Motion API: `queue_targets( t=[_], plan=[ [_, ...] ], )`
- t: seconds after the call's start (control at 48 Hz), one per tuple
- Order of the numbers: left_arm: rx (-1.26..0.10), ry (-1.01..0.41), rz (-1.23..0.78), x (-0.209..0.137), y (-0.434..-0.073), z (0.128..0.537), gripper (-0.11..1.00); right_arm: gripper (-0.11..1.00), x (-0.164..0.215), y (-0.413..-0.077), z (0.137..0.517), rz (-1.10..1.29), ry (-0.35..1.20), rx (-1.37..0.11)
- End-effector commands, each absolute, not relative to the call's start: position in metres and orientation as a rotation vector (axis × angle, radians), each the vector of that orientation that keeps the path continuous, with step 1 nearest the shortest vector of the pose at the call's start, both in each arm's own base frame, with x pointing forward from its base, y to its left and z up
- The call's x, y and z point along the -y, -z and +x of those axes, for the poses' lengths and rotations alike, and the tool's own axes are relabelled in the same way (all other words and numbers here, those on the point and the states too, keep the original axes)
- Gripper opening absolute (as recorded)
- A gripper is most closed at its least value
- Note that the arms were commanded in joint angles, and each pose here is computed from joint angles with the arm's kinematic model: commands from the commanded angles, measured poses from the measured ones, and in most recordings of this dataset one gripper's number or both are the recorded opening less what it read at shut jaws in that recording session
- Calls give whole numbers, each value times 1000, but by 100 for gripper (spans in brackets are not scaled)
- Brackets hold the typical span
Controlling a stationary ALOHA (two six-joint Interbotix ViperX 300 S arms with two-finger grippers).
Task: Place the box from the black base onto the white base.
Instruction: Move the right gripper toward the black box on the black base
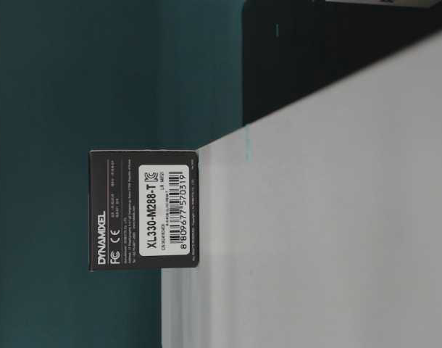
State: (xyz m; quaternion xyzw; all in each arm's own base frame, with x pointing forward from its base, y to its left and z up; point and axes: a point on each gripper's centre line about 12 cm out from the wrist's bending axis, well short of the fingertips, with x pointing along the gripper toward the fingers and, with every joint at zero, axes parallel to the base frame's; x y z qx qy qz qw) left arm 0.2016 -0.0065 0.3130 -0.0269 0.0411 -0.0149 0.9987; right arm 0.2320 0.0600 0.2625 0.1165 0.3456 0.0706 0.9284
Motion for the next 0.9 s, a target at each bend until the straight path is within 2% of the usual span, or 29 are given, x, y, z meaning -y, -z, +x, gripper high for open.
queue_targets(
  t=[0.0,0.333,0.5,0.646,0.75,0.875],
  plan=[
    [-55,35,-51,7,-325,203,-2,5,-71,-266,244,228,-167,-751],
    [-60,54,-52,11,-324,204,-2,5,-101,-250,272,162,-214,-876],
    [-64,55,-53,12,-323,204,-2,7,-102,-238,270,135,-199,-971],
    [-66,55,-53,12,-323,204,-2,13,-99,-237,268,153,-178,-998],
    [-69,59,-53,13,-322,205,-2,26,-95,-235,267,197,-140,-1016],
    [-72,62,-50,13,-322,205,-2,62,-97,-232,266,215,-130,-1027]
  ],
)
